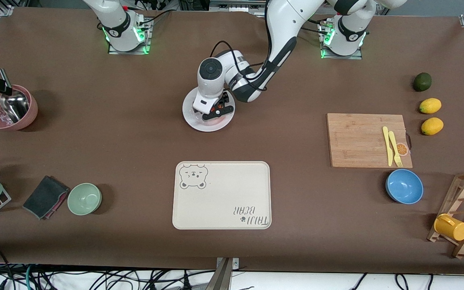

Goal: Place orange and plate with both arms
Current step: 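Open the left gripper to set the orange on the plate, then move the right gripper toward the plate while the left gripper withdraws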

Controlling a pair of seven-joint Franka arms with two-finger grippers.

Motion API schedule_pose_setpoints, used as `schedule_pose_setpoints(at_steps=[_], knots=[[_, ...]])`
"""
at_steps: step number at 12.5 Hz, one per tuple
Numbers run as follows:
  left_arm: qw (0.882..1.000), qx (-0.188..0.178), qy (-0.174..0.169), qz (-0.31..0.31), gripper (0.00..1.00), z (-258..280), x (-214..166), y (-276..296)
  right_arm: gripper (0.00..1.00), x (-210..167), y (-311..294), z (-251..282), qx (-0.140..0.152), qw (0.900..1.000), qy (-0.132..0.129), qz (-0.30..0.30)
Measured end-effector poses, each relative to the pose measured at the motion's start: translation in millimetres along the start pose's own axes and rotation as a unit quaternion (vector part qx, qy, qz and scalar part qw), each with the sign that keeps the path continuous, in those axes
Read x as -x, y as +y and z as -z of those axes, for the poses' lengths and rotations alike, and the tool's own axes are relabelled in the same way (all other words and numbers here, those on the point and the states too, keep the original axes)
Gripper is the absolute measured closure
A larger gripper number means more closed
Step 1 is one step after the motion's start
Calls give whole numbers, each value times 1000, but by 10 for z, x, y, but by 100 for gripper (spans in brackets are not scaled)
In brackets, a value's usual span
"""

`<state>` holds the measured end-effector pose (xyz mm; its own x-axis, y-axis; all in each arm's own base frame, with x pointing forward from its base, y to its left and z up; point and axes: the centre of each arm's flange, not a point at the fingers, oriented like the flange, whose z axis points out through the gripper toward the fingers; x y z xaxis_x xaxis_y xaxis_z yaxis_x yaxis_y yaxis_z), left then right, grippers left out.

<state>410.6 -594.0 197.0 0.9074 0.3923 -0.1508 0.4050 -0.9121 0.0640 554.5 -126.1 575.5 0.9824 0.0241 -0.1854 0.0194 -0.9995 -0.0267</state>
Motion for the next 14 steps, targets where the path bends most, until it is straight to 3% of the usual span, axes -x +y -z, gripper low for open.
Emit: schedule_pose_setpoints(at_steps=[5,10,12,14], knots=[[999,-14,9,41,0,1291,-1206,-378,0,-258,-29,-355,-4,1000,-28,5],[1000,-12,5,25,0,2003,-3065,-1691,0,-389,-223,-472,-14,999,-32,21],[1000,-5,5,-9,0,2157,-3765,-2433,0,-512,-451,-577,-47,998,-27,36],[998,-3,2,-59,0,2317,-4172,-3044,0,-725,-648,-923,-77,995,-19,56]])
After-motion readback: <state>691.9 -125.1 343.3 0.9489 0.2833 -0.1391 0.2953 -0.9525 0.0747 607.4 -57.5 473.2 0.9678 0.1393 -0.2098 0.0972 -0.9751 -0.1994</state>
